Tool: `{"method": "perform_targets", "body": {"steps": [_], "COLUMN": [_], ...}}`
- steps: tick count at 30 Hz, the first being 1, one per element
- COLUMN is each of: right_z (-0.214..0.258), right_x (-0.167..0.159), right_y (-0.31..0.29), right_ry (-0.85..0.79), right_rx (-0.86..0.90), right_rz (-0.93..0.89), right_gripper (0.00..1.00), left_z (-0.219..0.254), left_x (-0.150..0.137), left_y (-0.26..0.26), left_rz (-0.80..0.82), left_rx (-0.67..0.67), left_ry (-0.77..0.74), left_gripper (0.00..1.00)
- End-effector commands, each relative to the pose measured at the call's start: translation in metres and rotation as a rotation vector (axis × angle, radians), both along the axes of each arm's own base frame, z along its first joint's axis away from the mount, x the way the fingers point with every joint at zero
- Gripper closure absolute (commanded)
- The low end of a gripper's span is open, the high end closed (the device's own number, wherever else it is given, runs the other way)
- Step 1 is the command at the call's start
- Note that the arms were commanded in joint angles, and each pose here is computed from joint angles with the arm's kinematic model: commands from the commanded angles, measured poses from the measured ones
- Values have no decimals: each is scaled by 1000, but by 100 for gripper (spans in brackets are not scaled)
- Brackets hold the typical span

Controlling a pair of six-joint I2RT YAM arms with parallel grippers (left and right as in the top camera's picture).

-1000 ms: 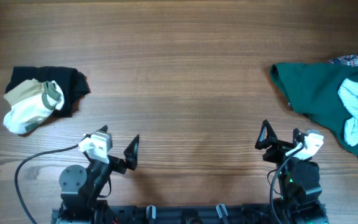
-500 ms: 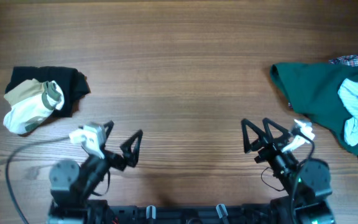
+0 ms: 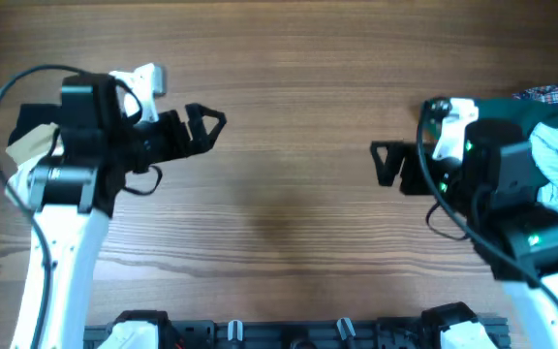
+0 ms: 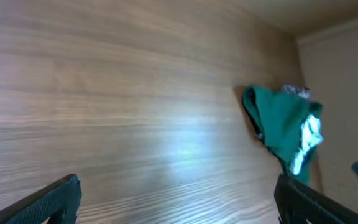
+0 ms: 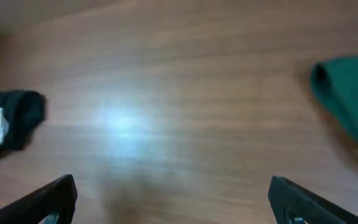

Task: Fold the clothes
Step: 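Reach the right gripper to the light blue striped garment on the green cloth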

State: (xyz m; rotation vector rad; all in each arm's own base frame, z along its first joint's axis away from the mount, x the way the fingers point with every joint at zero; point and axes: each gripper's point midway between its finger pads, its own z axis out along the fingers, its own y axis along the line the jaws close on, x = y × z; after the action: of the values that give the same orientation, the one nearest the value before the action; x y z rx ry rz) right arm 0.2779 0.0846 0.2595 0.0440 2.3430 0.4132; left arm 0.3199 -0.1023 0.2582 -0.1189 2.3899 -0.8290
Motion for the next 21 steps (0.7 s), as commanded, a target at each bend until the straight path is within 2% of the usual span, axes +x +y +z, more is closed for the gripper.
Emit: {"method": "perform_targets", "body": {"steps": [1, 4, 8, 9, 11, 14, 21], "right_z": [8, -4, -44, -58, -85, -113, -165], "right_x": [26, 47, 68, 70, 77, 88, 106], "right_y": [-39, -89, -176, -198, -237, -276, -323], "right_ry": [44, 132, 266, 296, 331, 333, 347], "right_rx": [-74, -34, 82, 104, 116, 88, -47], "right_rz": [-168, -357, -588, -657, -742, -842, -952], "right_gripper": [0, 0, 1, 6, 9, 11, 13], "left_z": [-2, -4, -16, -20, -25, -24, -26], "left_x": [4, 1, -7, -10, -13, -17, -29], "left_y": [-15, -16, -15, -17, -25, -45, -68], "left_rz": [-64, -85, -65, -68, -78, -124, -185], "left_rx": [-53, -8, 108, 143, 215, 267, 324], "left_ry": [21, 4, 26, 36, 26, -12, -43], "left_gripper": [1, 1, 5, 5, 1, 0, 0]}}
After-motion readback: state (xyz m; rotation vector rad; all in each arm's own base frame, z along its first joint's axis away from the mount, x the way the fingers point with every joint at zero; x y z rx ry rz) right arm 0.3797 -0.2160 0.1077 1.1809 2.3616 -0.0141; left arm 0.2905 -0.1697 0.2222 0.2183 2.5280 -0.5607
